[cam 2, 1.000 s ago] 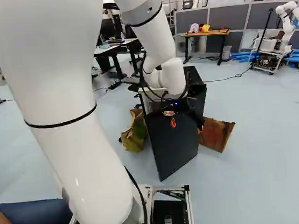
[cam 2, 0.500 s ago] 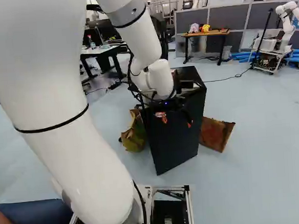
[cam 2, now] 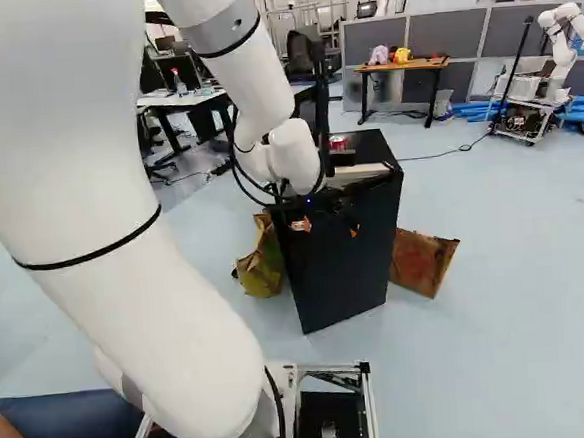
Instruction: Grab a drink from the fridge
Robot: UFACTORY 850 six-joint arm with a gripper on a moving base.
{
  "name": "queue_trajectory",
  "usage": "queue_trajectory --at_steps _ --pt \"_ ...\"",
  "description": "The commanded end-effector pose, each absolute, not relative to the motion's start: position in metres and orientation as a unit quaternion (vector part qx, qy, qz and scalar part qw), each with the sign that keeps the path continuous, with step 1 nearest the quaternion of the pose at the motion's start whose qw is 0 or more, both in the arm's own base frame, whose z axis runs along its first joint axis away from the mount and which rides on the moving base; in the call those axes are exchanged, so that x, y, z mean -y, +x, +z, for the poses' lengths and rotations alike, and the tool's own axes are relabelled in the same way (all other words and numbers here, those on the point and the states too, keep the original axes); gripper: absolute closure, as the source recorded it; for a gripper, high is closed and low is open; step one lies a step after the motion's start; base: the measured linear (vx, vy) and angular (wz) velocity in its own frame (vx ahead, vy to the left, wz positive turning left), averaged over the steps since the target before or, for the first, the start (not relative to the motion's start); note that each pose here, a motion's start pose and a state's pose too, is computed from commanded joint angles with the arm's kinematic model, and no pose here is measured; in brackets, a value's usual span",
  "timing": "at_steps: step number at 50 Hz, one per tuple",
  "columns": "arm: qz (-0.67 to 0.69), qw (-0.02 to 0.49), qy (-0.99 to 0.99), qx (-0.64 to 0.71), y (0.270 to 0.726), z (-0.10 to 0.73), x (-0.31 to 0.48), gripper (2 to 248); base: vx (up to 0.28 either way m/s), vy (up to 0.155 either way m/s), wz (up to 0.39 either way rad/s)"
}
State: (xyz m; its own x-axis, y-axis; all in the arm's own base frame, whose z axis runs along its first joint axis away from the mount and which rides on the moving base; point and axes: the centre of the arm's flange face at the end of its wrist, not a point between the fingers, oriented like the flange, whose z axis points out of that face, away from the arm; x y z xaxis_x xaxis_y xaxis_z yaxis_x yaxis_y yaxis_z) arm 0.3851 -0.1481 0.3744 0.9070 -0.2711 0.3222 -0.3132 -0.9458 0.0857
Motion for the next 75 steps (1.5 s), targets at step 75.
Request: queue_trajectory --at_steps 75 --pt "0.267 0.039 0.958 0.092 0.406 0.382 0.107 3 0.0 0.0 0.0"
